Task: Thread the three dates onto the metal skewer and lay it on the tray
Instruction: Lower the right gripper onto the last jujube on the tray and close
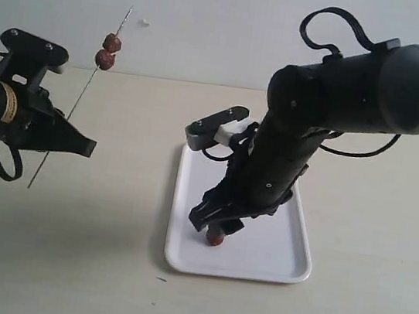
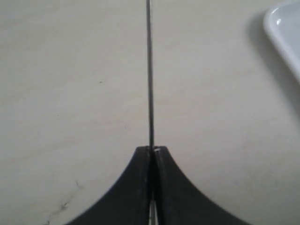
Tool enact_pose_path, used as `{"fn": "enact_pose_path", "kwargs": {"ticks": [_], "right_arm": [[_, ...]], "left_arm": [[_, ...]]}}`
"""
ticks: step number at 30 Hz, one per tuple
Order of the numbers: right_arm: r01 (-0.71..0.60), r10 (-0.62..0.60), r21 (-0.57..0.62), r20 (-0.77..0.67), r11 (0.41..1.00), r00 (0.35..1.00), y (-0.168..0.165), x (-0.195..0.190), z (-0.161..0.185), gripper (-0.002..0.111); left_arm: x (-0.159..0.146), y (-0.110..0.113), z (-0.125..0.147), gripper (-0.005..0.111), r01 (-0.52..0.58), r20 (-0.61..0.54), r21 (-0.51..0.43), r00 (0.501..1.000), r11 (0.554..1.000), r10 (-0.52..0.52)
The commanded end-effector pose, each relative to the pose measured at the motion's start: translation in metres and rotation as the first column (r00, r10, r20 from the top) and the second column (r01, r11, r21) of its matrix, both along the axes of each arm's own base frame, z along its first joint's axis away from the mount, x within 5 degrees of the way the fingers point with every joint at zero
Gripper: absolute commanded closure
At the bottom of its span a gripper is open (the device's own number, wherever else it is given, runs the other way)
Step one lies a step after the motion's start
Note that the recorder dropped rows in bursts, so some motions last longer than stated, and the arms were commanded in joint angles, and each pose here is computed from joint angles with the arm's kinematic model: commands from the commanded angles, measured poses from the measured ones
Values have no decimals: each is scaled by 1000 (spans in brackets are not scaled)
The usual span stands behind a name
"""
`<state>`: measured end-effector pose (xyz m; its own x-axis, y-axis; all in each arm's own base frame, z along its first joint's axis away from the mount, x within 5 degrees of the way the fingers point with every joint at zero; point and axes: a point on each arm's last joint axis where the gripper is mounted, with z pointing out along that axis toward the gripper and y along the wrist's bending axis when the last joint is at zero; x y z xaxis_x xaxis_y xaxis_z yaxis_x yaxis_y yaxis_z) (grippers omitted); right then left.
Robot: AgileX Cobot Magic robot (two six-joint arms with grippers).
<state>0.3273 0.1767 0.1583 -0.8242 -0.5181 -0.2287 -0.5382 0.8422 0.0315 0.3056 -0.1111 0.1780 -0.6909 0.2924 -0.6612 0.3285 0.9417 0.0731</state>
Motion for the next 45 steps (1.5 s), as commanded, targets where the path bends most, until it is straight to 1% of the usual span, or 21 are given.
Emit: {"fn": "enact_pose_path", "kwargs": {"ticks": [1,3,6,10,12,25,33,37,45], "right_arm": [[22,-21,-43,20,999,1000,11,4,-1,47],[4,-5,-51,-1,999,1000,21,6,-4,47],[20,-22,-54,-26,998,999,30,13,-6,47],[31,-39,-96,-83,995,996,33,18,-15,48],[41,-52,-100,-103,994,993,34,19,-21,49],[39,-53,-115,-125,993,991,36,22,-49,49],[64,-78,-112,-125,992,989,37,23,-54,49],[61,-79,-126,-144,990,986,35,21,-54,55],[62,-79,-123,-139,990,987,36,22,-54,67]], "left_arm": [[-2,1,2,107,-8,3,-9,1000,1000,8],[-2,1,2,107,-8,3,-9,1000,1000,8],[-2,1,2,107,-8,3,-9,1000,1000,8],[-4,2,-1,107,-9,-6,-6,1000,1000,8],[-4,1,-1,107,1,2,-18,1000,1000,-1],[-4,0,0,107,5,8,-24,1000,1000,-5],[-4,0,0,107,6,9,-25,1000,1000,-6],[-4,0,0,107,6,9,-25,1000,1000,-6],[-4,0,0,107,6,9,-25,1000,1000,-6]]}}
